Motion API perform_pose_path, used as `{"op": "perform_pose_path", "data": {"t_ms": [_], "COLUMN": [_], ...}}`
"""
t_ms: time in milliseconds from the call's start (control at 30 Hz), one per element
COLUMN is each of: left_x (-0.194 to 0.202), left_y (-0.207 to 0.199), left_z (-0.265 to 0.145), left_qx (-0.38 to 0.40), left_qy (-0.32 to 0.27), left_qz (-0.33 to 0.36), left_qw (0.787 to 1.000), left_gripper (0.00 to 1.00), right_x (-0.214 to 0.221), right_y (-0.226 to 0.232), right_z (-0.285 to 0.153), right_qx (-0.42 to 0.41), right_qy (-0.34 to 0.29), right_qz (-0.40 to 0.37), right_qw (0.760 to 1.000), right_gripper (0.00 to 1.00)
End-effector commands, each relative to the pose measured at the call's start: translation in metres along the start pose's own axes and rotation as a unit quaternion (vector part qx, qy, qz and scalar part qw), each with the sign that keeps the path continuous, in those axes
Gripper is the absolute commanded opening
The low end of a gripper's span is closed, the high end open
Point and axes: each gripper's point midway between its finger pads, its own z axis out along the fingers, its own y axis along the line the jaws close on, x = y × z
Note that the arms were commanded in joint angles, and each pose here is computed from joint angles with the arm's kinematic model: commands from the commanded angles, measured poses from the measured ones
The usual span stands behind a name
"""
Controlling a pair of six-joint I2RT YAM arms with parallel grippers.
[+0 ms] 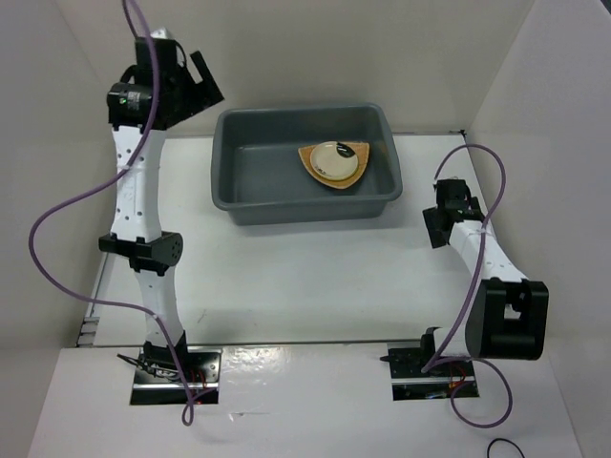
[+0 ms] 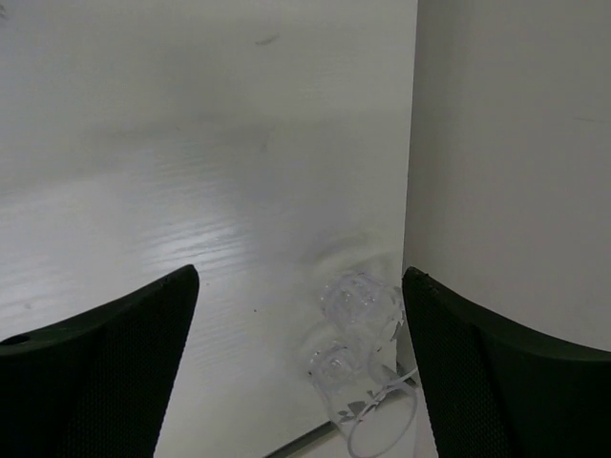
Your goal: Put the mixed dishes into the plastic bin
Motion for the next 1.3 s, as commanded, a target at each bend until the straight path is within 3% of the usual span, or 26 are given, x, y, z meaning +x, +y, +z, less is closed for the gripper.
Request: {"op": "perform_pose_path", "data": {"t_ms": [0,133,300,467,767,1033,1200,1267], "left_x": [0.029,0.048,0.052,0.059,0.051,0.073,0.105,0.113], "left_y": [0.033,0.052,0.042,0.041,0.057,0.105,0.132,0.138], "left_z": [0.001,0.006,0.010,0.015,0.010,-0.019,-0.025,-0.026], "left_qx": [-0.099,-0.141,-0.112,-0.107,-0.113,-0.069,-0.079,-0.082], "left_qy": [0.033,0.060,0.069,0.083,0.069,0.032,0.062,0.067], "left_qz": [0.008,0.009,0.009,0.014,-0.005,-0.077,-0.094,-0.098], "left_qw": [0.995,0.988,0.991,0.991,0.991,0.994,0.991,0.990], "left_gripper": [1.00,1.00,1.00,1.00,1.00,1.00,1.00,1.00], "right_x": [-0.002,0.020,0.043,0.054,0.080,0.093,0.104,0.105], "right_y": [-0.027,-0.029,-0.046,-0.031,-0.031,-0.031,-0.021,-0.017], "right_z": [0.003,0.010,0.014,0.015,0.022,0.029,0.034,0.039], "right_qx": [0.049,0.048,0.077,0.029,0.019,0.006,-0.021,-0.028], "right_qy": [0.014,0.051,0.080,0.094,0.128,0.145,0.159,0.162], "right_qz": [0.009,0.008,0.026,0.009,0.002,-0.011,-0.028,-0.035], "right_qw": [0.999,0.998,0.994,0.995,0.992,0.989,0.987,0.986], "right_gripper": [0.91,0.89,0.89,0.89,0.88,0.80,0.80,0.73]}}
